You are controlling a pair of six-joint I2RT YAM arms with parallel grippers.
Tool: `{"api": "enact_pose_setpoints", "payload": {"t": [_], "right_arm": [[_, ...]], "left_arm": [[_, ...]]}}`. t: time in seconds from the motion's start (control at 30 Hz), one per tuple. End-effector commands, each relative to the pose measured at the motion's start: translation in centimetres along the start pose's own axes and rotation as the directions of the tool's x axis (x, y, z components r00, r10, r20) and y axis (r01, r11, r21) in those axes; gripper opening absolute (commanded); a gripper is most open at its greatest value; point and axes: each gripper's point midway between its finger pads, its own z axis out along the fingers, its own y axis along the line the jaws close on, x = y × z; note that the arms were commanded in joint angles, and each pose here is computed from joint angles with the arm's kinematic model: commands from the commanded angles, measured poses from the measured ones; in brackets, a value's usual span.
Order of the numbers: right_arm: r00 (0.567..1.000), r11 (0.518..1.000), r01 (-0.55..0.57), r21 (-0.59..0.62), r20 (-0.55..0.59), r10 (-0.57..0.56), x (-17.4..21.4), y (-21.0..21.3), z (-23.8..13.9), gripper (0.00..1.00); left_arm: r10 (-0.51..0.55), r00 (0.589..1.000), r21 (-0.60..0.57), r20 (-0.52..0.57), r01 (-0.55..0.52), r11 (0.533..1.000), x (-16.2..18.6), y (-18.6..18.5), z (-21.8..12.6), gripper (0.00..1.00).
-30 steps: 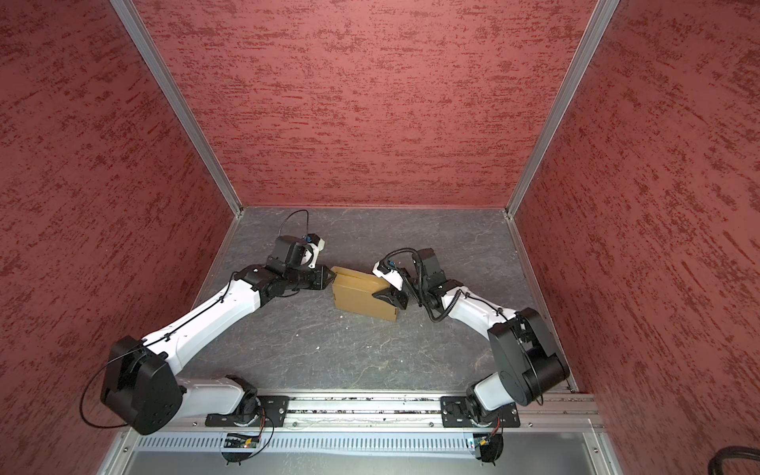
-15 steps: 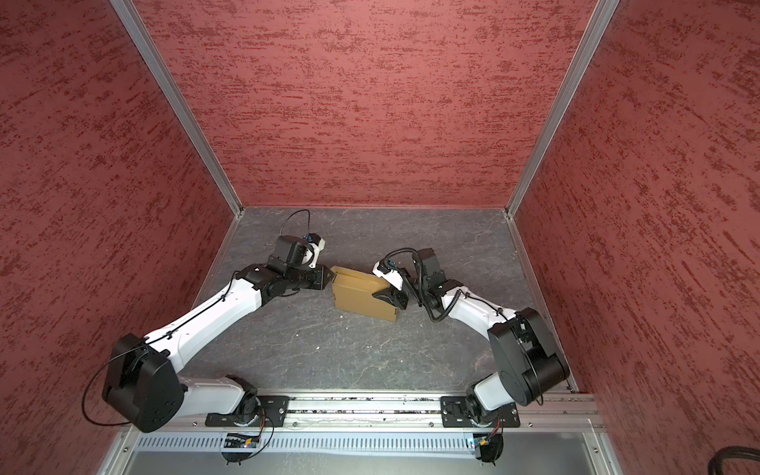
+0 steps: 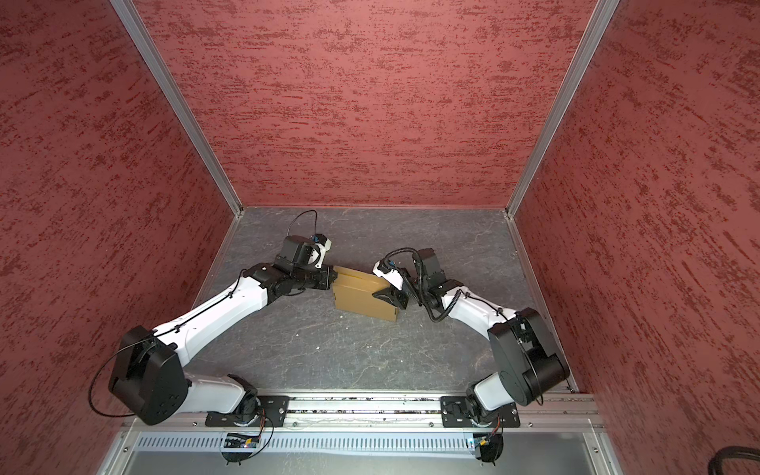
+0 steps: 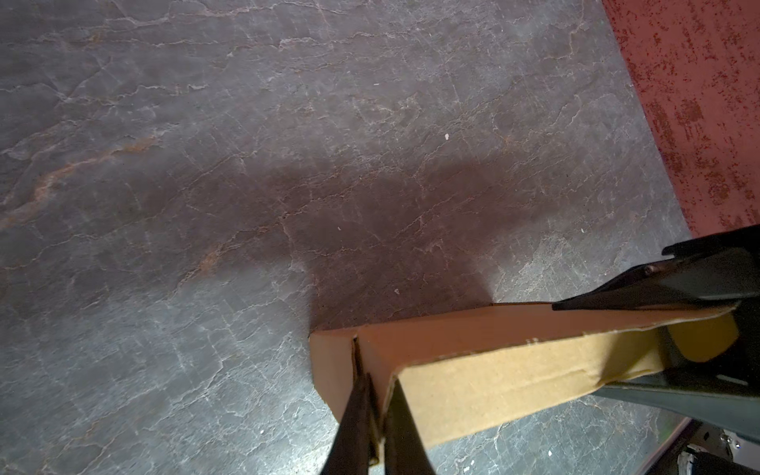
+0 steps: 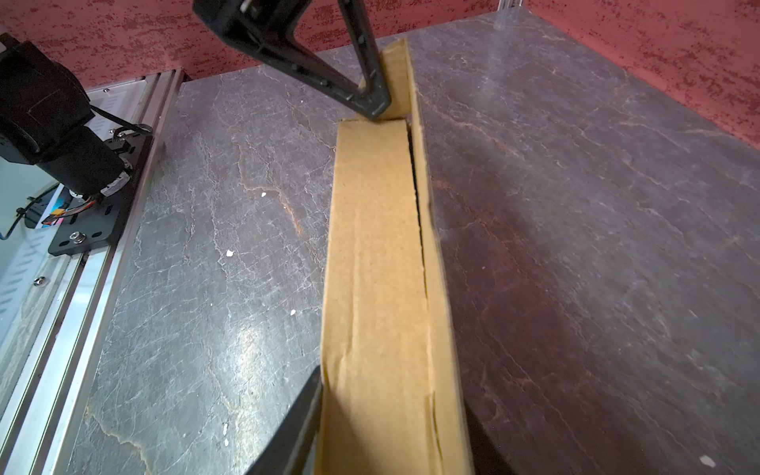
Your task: Fold the paper box
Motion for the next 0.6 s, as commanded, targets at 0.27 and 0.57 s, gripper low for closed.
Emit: {"api": "enact_pose_setpoints", "payload": {"t": [0.27, 0.57], "right_arm": [[0.998, 0.999, -0.047, -0.006, -0.052, 0.046, 1.52, 0.12, 0.27, 0.27], [0.997, 0.999, -0.052, -0.004, -0.056, 0.052, 1.59, 0.05, 0.36, 0.26]], "left_arm": [[0.011, 0.999, -0.006, 0.046, -0.011, 1.000, -1.33, -0.48, -0.36, 0.05], [0.011, 0.999, -0.022, 0.047, -0.010, 1.000, -0.56, -0.50, -0.01, 0.00]]}}
